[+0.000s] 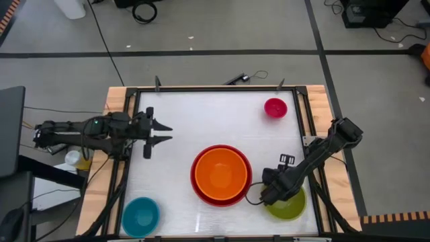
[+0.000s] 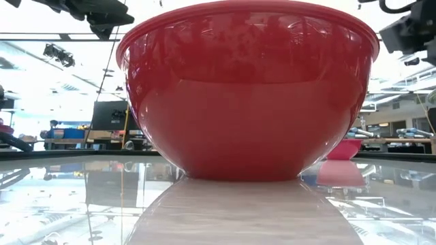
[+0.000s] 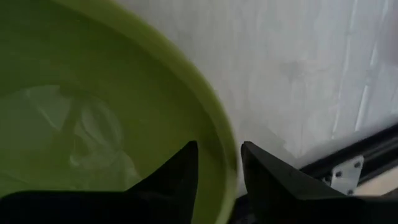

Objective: Nest bowls inside each other
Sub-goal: Stack the green bowl on top of the orange bowl

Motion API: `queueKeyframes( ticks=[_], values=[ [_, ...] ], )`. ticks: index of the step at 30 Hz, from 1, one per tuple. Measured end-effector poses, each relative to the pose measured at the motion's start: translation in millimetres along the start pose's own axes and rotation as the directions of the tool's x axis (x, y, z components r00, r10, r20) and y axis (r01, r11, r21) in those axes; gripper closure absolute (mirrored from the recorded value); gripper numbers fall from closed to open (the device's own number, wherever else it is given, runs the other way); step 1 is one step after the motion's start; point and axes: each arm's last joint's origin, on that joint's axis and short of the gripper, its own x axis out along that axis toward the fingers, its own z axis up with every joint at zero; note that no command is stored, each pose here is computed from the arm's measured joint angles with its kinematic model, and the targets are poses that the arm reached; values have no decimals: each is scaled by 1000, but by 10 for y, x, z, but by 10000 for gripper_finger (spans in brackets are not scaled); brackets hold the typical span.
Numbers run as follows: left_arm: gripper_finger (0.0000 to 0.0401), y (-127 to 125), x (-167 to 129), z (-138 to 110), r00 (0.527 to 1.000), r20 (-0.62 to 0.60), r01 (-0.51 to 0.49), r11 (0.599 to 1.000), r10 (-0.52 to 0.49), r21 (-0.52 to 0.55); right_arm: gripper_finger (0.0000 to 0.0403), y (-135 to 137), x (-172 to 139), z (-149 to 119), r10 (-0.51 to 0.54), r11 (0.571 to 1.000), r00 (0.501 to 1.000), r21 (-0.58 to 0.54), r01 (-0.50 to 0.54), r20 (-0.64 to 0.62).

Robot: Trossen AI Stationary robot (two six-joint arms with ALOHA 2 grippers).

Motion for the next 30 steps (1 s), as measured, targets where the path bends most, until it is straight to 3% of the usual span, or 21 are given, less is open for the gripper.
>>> queueKeyframes(
  ticks=[9,16,23,30],
  values=[
    [249,-30,195,-37,1000,-31,5,1000,-5,7,247,-278,-229,-71,60,982,995,176,-74,79],
    [197,-61,535,-156,989,-145,8,999,-1,45,190,-436,-343,-93,135,956,985,245,-159,110],
    [158,-81,755,-249,979,-201,12,998,1,66,178,-366,-341,-68,226,958,971,166,-236,73],
    [156,-83,782,-264,978,-210,12,998,2,67,207,-310,-142,-48,175,973,984,143,-179,38]
  ],
)
